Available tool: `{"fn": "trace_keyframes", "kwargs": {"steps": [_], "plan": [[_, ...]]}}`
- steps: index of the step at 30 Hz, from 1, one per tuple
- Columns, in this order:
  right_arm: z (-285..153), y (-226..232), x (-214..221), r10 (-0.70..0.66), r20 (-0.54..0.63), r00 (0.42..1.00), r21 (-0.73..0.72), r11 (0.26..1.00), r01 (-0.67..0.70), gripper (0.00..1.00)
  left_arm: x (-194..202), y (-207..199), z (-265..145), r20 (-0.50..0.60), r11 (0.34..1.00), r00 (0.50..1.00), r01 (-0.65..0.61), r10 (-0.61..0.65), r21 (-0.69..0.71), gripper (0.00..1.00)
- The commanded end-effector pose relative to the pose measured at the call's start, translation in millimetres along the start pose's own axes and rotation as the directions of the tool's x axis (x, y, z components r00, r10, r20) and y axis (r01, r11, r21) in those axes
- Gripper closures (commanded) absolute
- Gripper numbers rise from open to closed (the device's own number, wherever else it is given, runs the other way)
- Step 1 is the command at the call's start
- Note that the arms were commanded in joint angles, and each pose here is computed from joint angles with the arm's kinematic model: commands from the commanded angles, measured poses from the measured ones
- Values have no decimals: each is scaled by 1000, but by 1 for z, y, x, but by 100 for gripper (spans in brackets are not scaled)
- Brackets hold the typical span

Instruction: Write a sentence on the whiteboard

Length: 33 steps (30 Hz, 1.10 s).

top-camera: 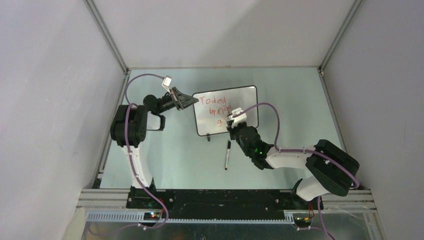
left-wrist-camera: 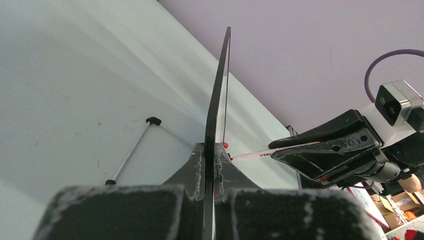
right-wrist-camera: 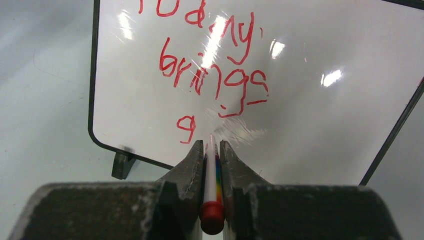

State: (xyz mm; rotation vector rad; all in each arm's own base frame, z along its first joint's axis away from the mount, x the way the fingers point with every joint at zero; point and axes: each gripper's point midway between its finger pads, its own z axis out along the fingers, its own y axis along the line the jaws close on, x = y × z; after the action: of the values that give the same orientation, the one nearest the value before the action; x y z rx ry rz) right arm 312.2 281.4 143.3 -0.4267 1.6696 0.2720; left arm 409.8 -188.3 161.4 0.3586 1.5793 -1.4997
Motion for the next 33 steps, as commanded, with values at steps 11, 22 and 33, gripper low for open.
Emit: {"fn": "trace_keyframes", "kwargs": {"steps": [11,22,33], "plan": [[10,3,-20,2,70,998,10,1000,-2,100,-12,-5,-1,25,996,996,-84,84,15,100],[16,8,-28,-11,86,996,10,1000,10,100,-12,-4,-1,27,996,996,-83,82,14,100],[16,5,-28,-25,80,996,34,999,22,100,-12,-5,-1,25,996,996,-83,83,15,100]]}}
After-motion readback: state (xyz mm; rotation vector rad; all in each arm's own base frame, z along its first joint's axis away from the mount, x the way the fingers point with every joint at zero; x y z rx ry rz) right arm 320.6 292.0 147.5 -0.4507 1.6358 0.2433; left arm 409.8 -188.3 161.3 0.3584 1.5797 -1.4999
